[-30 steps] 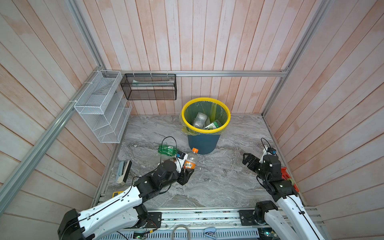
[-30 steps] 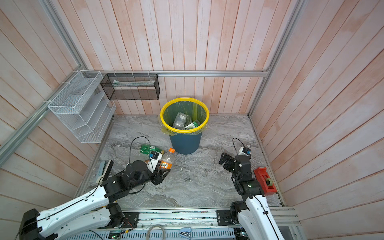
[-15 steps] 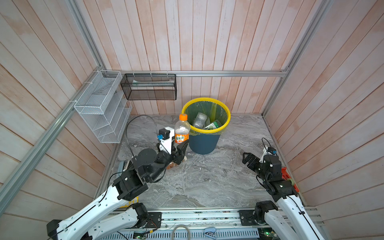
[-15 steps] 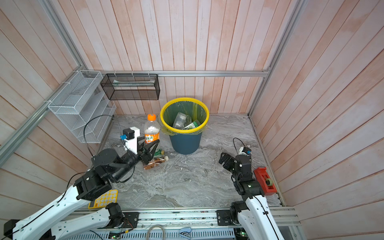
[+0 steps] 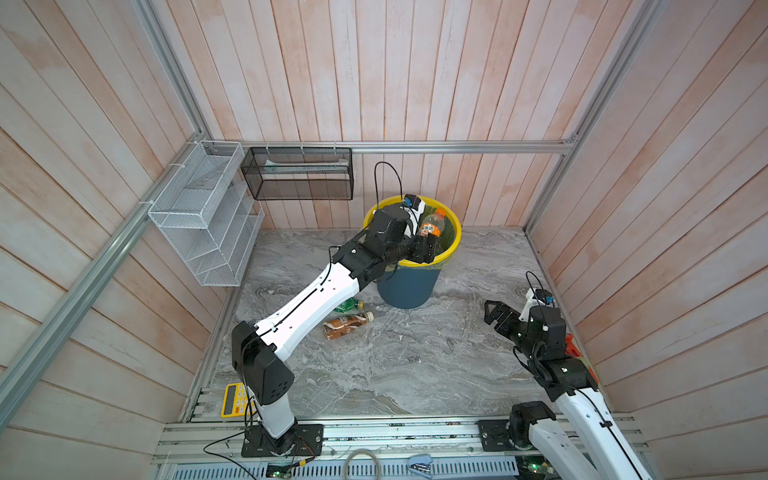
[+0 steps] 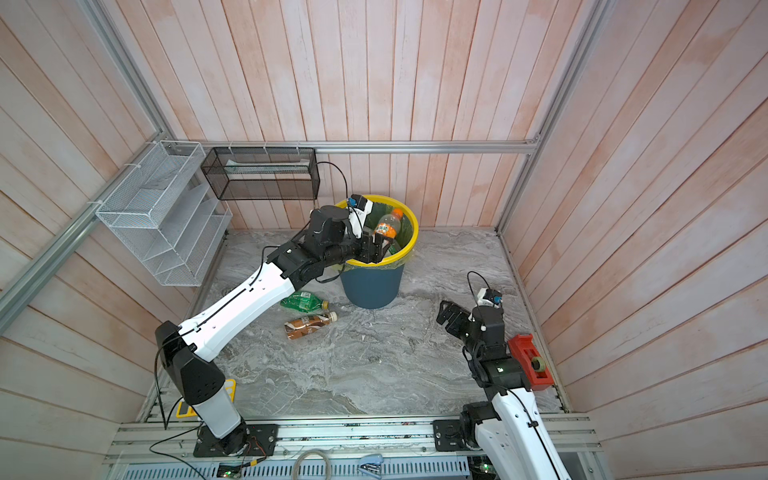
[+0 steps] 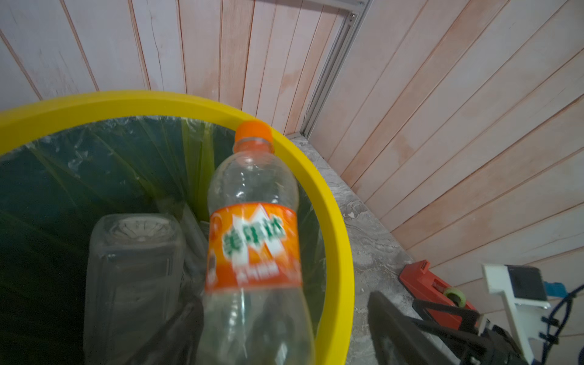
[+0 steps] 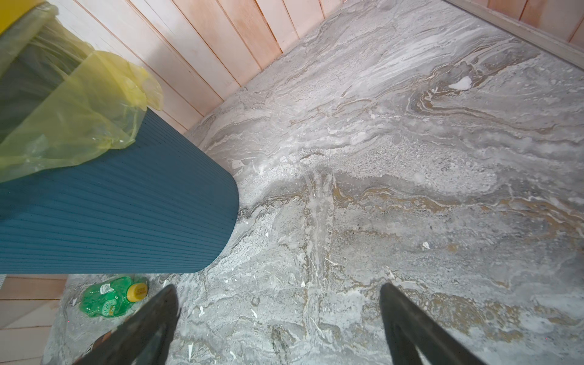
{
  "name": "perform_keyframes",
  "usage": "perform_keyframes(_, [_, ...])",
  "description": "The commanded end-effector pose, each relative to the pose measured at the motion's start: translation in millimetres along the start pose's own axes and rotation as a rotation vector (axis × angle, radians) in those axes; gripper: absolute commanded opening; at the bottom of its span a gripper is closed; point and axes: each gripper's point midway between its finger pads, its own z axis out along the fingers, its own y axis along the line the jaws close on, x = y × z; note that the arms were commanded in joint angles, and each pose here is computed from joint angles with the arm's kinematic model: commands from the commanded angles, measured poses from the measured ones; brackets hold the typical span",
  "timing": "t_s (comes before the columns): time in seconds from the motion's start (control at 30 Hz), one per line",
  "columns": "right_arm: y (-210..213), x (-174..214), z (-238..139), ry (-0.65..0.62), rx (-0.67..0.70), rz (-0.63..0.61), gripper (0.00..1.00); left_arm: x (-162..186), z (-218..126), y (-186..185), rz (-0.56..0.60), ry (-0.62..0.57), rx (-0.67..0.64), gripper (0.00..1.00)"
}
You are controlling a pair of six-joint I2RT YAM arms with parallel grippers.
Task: Throw the plastic bottles in the bin
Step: 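Open the left gripper to drop the bottle and withdraw toward the coffee bottle, then lower the left gripper onto the brown Nescafé bottle and close it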
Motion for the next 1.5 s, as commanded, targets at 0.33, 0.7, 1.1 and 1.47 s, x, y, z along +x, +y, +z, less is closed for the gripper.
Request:
perform_keyframes(0.33, [0.6, -0.3, -3.1, -0.004, -0.009, -0.022, 0.99, -60.4, -110.7, -0.7, -0.003, -0.256, -0.054, 1.00])
perform_keyframes(0.7, [-3.7, 12.7, 5.0, 0.027, -0.016, -0.023, 0.99, 34.4, -133.5, 83.9, -0.024, -0.131, -0.334, 1.00])
perform_keyframes(1.1, [-5.1, 20.4, 11.5, 0.047, -0.027, -0.011, 0.99, 210.1, -122.4, 178.4, 0.076, 0.399, -0.552, 1.00])
perform_keyframes(1.47, [-9.1, 23.6, 10.6, 0.045, -0.019, -0.009, 0.99, 271.1, -109.2, 199.0, 0.334, 0.803, -0.500, 1.00])
